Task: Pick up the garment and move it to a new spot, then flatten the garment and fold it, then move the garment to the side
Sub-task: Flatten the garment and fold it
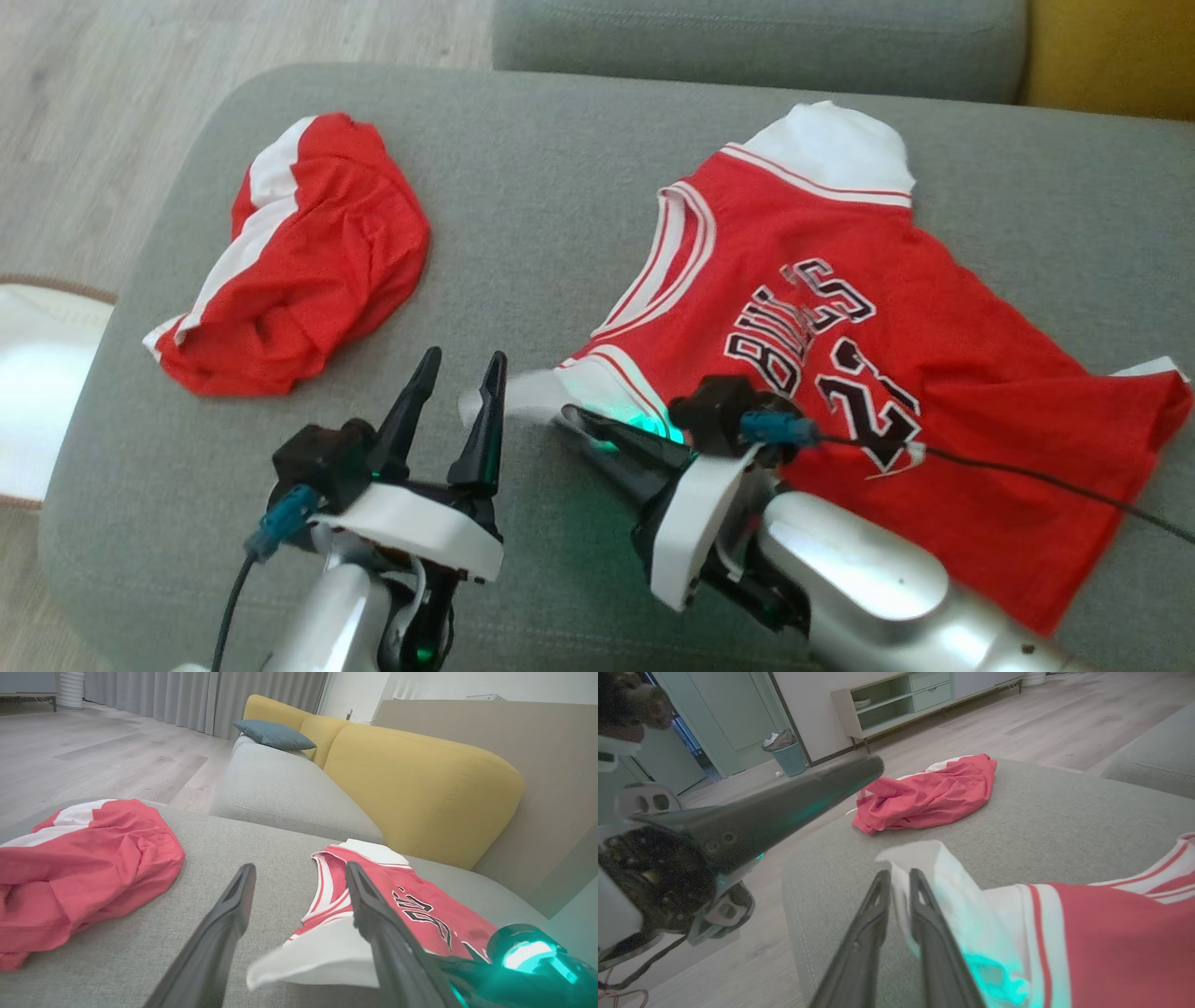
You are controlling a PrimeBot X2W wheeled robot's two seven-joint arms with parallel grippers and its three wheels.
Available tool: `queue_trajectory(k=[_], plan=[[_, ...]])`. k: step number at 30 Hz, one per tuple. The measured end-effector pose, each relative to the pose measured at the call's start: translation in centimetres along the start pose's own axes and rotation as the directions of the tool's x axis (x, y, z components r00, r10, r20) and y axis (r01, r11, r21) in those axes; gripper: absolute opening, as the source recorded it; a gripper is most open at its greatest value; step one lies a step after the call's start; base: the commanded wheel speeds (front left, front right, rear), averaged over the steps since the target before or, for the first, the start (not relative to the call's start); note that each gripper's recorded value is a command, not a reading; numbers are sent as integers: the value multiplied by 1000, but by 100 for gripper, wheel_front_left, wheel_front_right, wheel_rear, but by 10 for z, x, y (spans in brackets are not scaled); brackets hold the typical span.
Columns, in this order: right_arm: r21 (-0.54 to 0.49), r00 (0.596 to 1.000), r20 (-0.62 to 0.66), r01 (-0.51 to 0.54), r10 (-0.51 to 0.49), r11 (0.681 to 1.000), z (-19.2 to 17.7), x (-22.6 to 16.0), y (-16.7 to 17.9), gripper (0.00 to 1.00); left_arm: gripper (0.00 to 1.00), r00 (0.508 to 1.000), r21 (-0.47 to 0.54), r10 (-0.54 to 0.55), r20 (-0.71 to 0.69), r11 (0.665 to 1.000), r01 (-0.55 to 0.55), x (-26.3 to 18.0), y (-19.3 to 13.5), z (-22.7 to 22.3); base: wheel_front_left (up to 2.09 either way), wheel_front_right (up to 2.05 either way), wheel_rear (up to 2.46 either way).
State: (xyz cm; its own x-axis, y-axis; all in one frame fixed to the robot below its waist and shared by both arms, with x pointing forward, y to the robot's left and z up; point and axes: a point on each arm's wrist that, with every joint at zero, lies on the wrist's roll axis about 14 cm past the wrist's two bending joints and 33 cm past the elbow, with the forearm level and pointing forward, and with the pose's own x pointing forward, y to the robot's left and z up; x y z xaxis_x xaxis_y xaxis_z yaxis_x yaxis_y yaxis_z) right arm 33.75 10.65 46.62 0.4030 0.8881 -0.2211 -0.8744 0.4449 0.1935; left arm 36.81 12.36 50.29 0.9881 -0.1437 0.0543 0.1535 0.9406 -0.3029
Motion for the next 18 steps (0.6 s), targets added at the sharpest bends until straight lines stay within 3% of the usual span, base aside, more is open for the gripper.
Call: queue_trajectory(k=[6, 11, 15, 18], plan=[[-9, 998, 43, 35, -35, 999, 10, -6, -3, 100, 100, 1000, 9, -17, 9, 1000, 17, -1, -6, 3, 0, 0, 0], [2, 977, 131, 172, -170, 985, 32, -29, -44, 100, 100, 999, 12, -33, 20, 999, 33, -1, -10, 6, 0, 0, 0], [14, 925, 197, 329, -325, 944, 47, -64, -95, 100, 100, 999, 10, -49, 24, 999, 49, -1, -16, 7, 0, 0, 0], [53, 863, 214, 458, -458, 887, 41, -100, -130, 100, 100, 998, 10, -61, 31, 998, 60, 1, -20, 9, 0, 0, 0]])
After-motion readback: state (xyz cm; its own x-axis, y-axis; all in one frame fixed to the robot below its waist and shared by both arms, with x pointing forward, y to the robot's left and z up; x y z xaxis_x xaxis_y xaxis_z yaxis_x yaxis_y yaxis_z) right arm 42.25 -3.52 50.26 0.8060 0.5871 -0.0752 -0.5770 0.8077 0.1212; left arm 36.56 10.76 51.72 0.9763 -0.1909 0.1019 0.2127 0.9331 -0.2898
